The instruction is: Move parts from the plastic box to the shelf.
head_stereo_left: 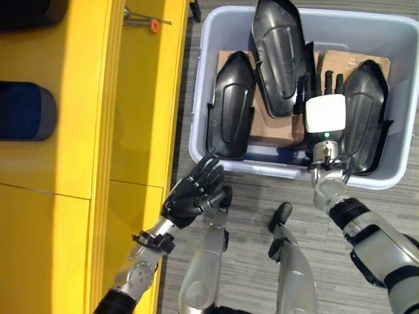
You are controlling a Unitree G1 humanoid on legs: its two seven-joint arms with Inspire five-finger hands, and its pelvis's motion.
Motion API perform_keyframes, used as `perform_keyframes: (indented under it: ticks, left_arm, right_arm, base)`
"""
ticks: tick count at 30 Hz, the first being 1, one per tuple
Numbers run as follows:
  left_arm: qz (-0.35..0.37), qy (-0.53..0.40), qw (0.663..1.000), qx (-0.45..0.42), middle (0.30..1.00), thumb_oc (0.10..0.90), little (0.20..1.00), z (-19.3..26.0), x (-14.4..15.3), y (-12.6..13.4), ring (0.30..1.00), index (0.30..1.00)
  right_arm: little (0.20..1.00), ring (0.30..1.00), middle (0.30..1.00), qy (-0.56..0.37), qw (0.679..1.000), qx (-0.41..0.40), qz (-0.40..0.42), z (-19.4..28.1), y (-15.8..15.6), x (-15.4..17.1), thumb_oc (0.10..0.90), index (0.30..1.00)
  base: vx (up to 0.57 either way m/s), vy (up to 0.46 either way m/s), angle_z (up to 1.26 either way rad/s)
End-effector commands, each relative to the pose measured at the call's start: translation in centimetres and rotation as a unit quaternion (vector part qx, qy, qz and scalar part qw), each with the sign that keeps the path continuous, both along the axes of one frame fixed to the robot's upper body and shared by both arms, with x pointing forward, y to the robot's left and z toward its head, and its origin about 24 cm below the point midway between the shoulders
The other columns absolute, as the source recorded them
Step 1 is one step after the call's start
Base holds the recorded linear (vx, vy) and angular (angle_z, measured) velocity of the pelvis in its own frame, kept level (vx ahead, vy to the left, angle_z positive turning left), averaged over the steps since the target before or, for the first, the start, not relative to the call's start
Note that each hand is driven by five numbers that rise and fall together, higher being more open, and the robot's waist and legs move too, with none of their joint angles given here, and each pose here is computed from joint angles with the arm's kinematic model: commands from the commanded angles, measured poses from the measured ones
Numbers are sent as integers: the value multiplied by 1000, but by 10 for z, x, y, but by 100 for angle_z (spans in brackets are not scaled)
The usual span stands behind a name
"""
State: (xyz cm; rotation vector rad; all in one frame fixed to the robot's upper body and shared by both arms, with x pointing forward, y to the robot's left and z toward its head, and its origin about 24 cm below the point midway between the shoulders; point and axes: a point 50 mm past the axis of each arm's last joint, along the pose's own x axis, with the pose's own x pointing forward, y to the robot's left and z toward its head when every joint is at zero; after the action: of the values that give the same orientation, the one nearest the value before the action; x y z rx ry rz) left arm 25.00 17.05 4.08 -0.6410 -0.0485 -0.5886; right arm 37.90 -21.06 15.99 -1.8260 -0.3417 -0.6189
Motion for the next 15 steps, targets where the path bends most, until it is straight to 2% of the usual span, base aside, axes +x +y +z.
perform_keyframes:
  ticks: [1,9,15]
  left_arm:
    - [-20,-63,997,-43,1000,900,1000,19,-8,-11,1000,1000]
    - [-8,-62,996,-56,1000,900,1000,18,-9,-8,1000,1000]
    - [3,-60,996,-61,1000,900,1000,16,-8,-9,1000,1000]
  right_arm:
    - [1000,1000,1000,-121,992,-21,34,53,-3,-2,900,1000]
    - [1000,1000,1000,-139,986,6,93,66,8,-11,900,1000]
    - [1000,1000,1000,-75,984,-19,162,50,36,-15,900,1000]
  base:
    - [-4,31,-11]
    - [-6,29,-6]
    - [5,27,-7]
